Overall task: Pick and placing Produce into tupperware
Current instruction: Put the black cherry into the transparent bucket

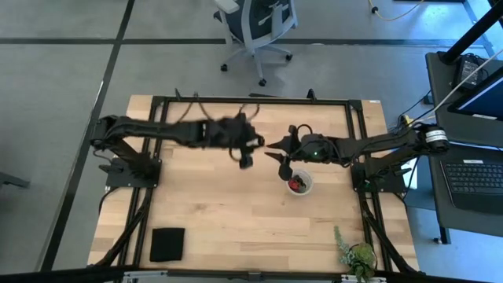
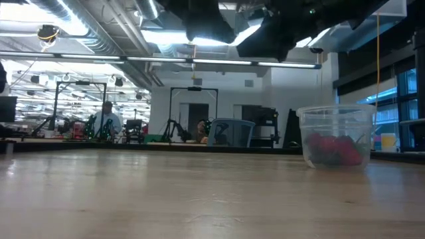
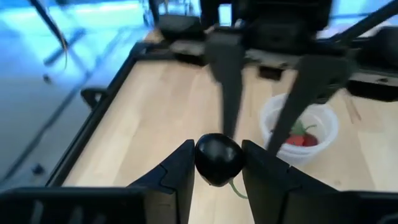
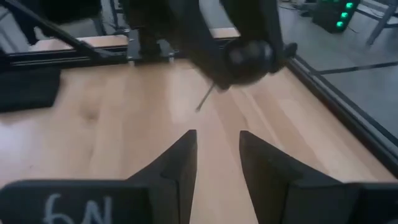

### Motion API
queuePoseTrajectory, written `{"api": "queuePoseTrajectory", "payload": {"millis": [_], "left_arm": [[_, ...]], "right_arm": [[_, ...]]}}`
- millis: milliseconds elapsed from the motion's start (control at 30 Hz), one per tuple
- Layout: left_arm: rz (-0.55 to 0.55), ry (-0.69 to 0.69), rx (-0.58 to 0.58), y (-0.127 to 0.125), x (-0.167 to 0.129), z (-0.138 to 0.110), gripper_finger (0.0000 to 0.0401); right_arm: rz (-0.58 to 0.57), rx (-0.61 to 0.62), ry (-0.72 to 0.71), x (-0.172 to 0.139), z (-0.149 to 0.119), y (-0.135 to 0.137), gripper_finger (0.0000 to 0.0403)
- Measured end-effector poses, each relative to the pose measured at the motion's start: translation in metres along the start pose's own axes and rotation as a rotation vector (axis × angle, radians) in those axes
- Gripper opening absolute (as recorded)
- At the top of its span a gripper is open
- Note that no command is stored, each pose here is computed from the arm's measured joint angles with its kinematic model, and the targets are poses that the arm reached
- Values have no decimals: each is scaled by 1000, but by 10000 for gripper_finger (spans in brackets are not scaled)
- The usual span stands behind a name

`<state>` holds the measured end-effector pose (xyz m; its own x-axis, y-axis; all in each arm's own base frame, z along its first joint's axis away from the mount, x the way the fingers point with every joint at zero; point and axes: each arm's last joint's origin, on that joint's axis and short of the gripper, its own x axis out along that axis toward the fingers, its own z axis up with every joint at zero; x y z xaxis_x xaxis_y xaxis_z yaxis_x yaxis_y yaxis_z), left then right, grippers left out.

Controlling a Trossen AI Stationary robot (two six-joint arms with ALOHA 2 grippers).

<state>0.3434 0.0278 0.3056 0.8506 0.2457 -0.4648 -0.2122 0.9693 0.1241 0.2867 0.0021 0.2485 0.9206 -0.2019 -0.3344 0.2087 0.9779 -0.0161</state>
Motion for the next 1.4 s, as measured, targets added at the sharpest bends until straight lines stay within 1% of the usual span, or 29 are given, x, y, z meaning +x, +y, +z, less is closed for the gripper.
{"api": "queuePoseTrajectory", "payload": {"millis": [100, 200, 333, 467, 633, 867, 1067, 1233, 1400], "left_arm": [[-5, -59, 37, -19, 2, -9, 107], [-32, -136, 32, -29, 1, -7, 107], [-48, -119, 47, -36, 3, -11, 110], [-24, -99, 75, -40, 2, -13, 106], [-36, -88, 101, -46, 0, -15, 110], [-54, -88, 149, -57, -4, -16, 105], [10, -51, 177, -57, -4, -19, 110], [14, -50, 199, -57, -4, -19, 105], [18, -55, 199, -57, -4, -19, 109]], "right_arm": [[21, -38, 15, 5, -5, 8, 123], [37, -67, 15, 16, -13, 16, 123], [57, -126, 13, 31, -24, 25, 123], [72, -137, 23, 36, -30, 32, 123], [81, -137, 14, 35, -30, 35, 123], [85, -111, -59, 34, -22, 36, 123], [107, -104, -103, 32, -19, 43, 123], [123, -81, -110, 30, -18, 47, 123], [125, -57, -104, 30, -19, 47, 123]]}}
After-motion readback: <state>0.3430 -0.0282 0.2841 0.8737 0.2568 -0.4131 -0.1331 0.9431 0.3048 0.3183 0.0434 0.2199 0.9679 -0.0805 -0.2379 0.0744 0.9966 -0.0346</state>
